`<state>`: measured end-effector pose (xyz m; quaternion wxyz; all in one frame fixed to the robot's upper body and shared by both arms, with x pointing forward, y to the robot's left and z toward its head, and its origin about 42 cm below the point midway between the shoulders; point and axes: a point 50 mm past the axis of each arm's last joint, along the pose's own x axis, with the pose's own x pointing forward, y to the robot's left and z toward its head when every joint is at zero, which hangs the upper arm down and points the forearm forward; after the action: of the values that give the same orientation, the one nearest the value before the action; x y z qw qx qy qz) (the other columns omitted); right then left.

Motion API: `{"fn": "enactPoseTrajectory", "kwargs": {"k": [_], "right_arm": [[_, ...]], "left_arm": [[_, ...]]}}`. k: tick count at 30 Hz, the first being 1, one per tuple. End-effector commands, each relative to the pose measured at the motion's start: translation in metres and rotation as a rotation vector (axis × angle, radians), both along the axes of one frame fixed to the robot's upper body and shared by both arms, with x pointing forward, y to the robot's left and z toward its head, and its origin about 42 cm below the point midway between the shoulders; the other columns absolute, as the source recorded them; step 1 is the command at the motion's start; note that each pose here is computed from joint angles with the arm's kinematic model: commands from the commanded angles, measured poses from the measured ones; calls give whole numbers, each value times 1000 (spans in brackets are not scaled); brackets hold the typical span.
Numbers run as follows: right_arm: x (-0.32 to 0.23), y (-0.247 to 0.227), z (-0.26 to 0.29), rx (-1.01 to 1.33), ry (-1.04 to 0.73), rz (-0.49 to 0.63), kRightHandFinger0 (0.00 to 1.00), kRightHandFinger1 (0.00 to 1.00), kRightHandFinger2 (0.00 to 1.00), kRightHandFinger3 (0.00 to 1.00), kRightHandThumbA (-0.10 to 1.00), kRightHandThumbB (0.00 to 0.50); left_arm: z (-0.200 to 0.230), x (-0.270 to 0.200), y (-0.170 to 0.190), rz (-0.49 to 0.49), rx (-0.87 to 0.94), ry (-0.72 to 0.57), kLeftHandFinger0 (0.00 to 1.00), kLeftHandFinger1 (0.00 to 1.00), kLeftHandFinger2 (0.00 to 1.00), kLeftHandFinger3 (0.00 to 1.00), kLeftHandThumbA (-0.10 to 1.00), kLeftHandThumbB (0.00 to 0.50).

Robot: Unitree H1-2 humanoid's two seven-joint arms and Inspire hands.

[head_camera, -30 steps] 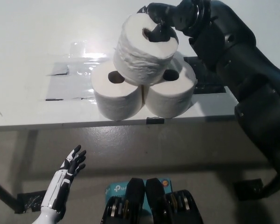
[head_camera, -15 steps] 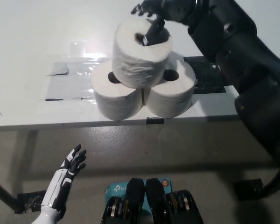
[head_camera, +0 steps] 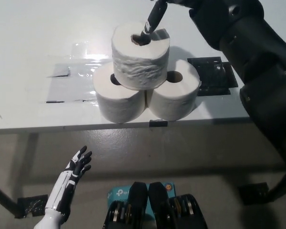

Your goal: A few rolls of toilet paper are kept infront of the robot and the robot uses its right hand to lift one of the rolls and and places it on top of the other rolls to stack it.

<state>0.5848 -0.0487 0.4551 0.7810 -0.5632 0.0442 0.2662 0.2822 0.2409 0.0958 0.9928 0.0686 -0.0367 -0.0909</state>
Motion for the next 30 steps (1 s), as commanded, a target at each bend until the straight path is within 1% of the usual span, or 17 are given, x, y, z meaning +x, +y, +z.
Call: {"fn": "enactPoseTrajectory", "kwargs": {"k": [1,2,5,6,8,9,11,14,17,18,19,22,24,26,27,29,30], "right_arm": [[-8,5,68,40,-64,23,1000,1000,1000,1000,901,390],[-9,3,72,32,-68,40,1000,1000,1000,1000,1000,362],[-10,-13,105,104,-160,97,1000,1000,1000,1000,1000,333],[-11,-22,118,183,-176,99,1000,1000,1000,1000,1000,327],[-16,-40,147,249,-274,129,1000,1000,1000,1000,1000,276],[-20,-54,166,290,-356,145,1000,1000,1000,1000,1000,271],[-31,-78,194,420,-433,139,1000,1000,1000,1000,1000,296],[-68,-126,236,535,-653,157,1000,1000,1000,1000,1000,341],[-94,-150,249,568,-785,170,1000,1000,1000,1000,1000,323],[-108,-166,251,614,-814,180,1000,1000,1000,1000,1000,337],[-121,-177,254,674,-850,226,1000,1000,1000,1000,1000,289],[-165,-216,247,838,-958,277,1000,1000,1000,1000,1000,247],[-190,-238,235,903,-1024,303,1000,1000,1000,1000,1000,200],[-212,-257,221,945,-1081,325,1000,1000,1000,1000,1000,190],[-228,-272,198,1035,-1079,335,1000,1000,1000,1000,1000,214],[-239,-281,176,1085,-1093,333,1000,1000,1000,1000,1000,217],[-249,-285,155,1118,-1103,340,1000,1000,1000,1000,1000,198]], "left_arm": [[10,5,-3,-35,20,-54,1000,1000,1000,1000,948,187],[10,5,-3,-36,20,-54,1000,1000,1000,1000,949,188],[10,6,-2,-33,26,-57,1000,1000,1000,1000,958,197],[11,7,-2,-34,25,-57,1000,1000,1000,1000,957,190],[13,9,-1,-36,22,-66,1000,1000,1000,1000,942,155],[15,12,0,-35,18,-73,1000,1000,1000,1000,937,153],[18,18,1,-25,16,-81,1000,1000,1000,1000,926,159],[23,26,0,-12,1,-97,1000,1000,1000,1000,904,175],[26,30,0,0,-11,-110,1000,1000,1000,1000,908,182],[27,31,1,5,-13,-109,1000,1000,1000,1000,913,186],[29,33,1,12,-20,-113,1000,1000,1000,1000,914,185],[34,42,3,19,-33,-126,1000,1000,1000,1000,911,165],[38,46,5,21,-49,-134,1000,1000,1000,1000,897,154],[43,53,6,22,-50,-146,1000,1000,1000,1000,908,155],[45,56,6,15,-70,-149,1000,1000,1000,1000,904,151],[50,62,7,14,-65,-169,1000,1000,1000,1000,910,137],[51,64,8,15,-63,-176,1000,1000,1000,1000,913,135]]}}
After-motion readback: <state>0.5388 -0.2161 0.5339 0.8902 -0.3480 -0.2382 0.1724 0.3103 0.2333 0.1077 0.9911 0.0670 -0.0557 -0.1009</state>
